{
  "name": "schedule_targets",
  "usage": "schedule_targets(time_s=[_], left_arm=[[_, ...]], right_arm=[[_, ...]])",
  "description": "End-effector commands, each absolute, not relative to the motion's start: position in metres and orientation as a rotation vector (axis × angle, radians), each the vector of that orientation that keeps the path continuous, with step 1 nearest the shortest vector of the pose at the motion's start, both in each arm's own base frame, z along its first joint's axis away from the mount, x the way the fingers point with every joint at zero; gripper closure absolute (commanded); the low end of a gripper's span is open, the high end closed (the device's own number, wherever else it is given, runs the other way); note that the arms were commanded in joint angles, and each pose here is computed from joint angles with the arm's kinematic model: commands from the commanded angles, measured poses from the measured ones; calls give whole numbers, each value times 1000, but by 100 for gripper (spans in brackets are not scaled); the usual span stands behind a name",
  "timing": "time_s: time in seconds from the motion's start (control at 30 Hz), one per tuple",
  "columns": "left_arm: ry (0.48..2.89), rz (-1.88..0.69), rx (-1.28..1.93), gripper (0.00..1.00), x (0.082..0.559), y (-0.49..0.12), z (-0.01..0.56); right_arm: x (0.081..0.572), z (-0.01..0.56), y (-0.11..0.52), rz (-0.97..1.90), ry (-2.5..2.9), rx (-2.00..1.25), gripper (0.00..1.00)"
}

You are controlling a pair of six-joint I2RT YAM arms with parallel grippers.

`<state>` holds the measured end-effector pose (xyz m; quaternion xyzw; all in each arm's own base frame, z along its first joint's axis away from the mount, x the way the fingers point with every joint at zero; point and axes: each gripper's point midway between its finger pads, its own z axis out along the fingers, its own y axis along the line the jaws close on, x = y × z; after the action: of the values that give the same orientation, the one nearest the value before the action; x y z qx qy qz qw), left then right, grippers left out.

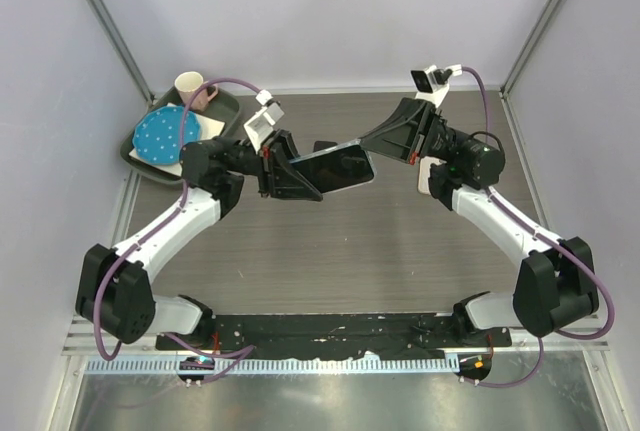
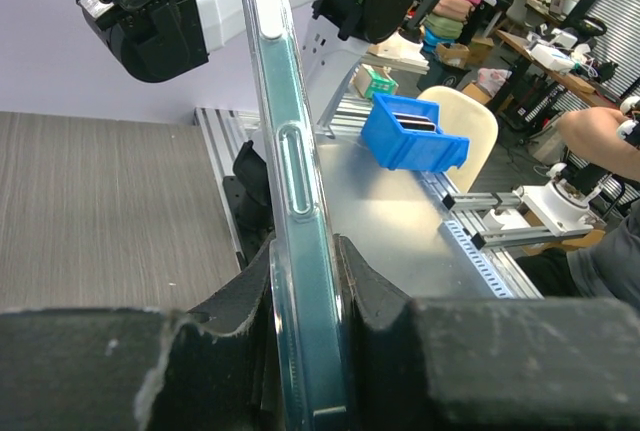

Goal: Take the phone out of the phone case
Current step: Remove the phone case from the phone.

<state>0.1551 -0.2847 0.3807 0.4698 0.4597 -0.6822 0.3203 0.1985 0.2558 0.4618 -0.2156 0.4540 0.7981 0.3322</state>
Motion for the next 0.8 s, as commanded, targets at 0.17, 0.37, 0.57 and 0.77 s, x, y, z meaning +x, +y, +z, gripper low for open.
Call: schedule_targets(time_s=[0.17, 0.37, 0.57, 0.77], left_arm=[[876, -1613, 1540, 100, 120, -283, 382], [854, -1591, 1567, 100, 118, -282, 385], [855, -1589, 1577, 100, 117, -281, 383], [838, -1573, 1590, 100, 116, -279, 385]], right_arm=[[223, 455, 253, 2123, 1131, -361, 99], [236, 455, 246, 2170, 1124, -221, 99], [246, 446, 247, 2207, 1159, -138, 99], [244, 453, 243, 2258, 1145, -102, 99]])
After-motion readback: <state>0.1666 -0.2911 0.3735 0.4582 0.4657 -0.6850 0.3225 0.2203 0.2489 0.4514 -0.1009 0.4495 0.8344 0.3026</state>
